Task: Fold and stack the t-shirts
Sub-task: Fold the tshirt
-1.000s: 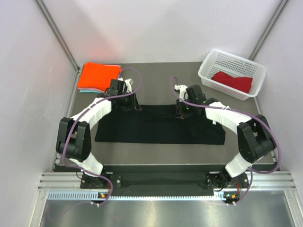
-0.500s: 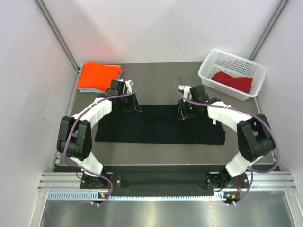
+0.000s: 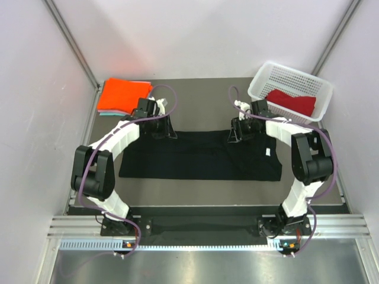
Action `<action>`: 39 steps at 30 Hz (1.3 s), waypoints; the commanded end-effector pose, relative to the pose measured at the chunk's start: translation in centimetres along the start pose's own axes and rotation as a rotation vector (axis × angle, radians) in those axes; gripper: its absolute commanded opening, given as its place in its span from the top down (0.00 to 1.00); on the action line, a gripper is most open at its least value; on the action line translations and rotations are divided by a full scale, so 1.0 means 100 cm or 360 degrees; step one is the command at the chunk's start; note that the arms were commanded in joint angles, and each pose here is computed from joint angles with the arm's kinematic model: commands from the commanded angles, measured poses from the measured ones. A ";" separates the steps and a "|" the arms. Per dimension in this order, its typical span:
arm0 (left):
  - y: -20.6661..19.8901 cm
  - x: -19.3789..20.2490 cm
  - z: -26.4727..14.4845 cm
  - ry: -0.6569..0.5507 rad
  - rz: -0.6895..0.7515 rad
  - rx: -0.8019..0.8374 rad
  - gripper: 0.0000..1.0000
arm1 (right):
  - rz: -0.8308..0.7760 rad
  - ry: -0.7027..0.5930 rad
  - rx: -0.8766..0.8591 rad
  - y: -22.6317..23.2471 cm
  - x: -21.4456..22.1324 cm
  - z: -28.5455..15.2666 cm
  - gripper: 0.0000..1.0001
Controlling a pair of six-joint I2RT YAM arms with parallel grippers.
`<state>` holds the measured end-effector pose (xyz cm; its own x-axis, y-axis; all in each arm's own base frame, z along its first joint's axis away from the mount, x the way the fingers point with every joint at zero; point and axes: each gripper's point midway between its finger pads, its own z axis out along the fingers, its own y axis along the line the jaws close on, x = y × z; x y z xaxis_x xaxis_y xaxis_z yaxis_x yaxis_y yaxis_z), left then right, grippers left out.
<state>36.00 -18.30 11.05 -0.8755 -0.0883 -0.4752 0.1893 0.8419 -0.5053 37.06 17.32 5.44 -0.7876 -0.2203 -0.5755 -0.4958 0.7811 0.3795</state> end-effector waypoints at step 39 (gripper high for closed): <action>-0.014 -0.011 0.003 -0.0067 -0.0018 0.0134 0.69 | -0.0198 0.0049 -0.0078 0.109 0.012 0.010 0.67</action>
<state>36.30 -18.55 11.48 -0.8716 -0.0993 -0.4801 0.1910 0.8332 -0.5189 31.52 25.79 7.50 -0.7177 -0.3430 -0.6060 -0.6405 0.6667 0.3812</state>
